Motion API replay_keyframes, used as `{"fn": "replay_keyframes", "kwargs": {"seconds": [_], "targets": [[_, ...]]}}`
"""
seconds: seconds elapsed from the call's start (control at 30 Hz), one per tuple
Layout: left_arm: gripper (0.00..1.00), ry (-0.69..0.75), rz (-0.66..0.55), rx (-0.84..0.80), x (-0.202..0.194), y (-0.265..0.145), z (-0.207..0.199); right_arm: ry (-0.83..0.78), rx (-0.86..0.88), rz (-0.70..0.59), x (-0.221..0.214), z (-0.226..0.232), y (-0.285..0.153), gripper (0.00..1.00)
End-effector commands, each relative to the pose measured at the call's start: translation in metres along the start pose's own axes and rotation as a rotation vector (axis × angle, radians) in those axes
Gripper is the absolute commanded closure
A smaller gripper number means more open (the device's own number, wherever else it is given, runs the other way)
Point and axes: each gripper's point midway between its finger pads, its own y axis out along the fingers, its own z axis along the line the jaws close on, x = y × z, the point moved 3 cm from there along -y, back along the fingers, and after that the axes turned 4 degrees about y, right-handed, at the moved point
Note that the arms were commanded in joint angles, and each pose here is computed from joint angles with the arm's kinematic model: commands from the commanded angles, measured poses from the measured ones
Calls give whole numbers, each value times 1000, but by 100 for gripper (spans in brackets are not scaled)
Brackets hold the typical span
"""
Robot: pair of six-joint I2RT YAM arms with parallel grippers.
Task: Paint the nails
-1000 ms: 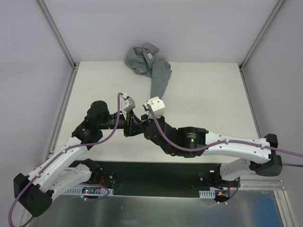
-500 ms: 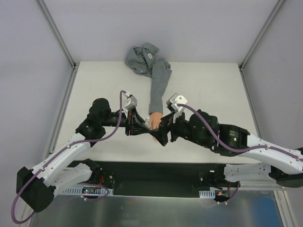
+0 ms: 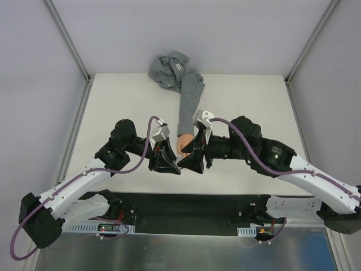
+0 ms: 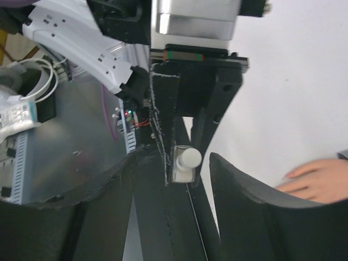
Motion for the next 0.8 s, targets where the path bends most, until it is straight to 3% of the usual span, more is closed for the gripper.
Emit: {"fn": "replay_keyframes", "kwargs": {"seconds": [0.0, 0.3, 0.5, 0.63, 0.73, 0.77], "targets": [[100, 88, -11, -74, 15, 1, -13, -25, 145, 25, 0, 15, 13, 43], [100, 99, -16, -64, 16, 1, -13, -9, 150, 64, -11, 9, 24, 51], [100, 103, -29, -18, 17, 1, -8, 8, 112, 69, -15, 2, 28, 77], [100, 116, -43, 171, 21, -3, 16, 48, 56, 105, -27, -6, 38, 98], [100, 109, -60, 309, 23, -14, 33, 78, -9, 137, -38, -8, 51, 99], [100, 99, -72, 406, 24, -20, 44, 75, -154, 109, -38, -23, 56, 99]]}}
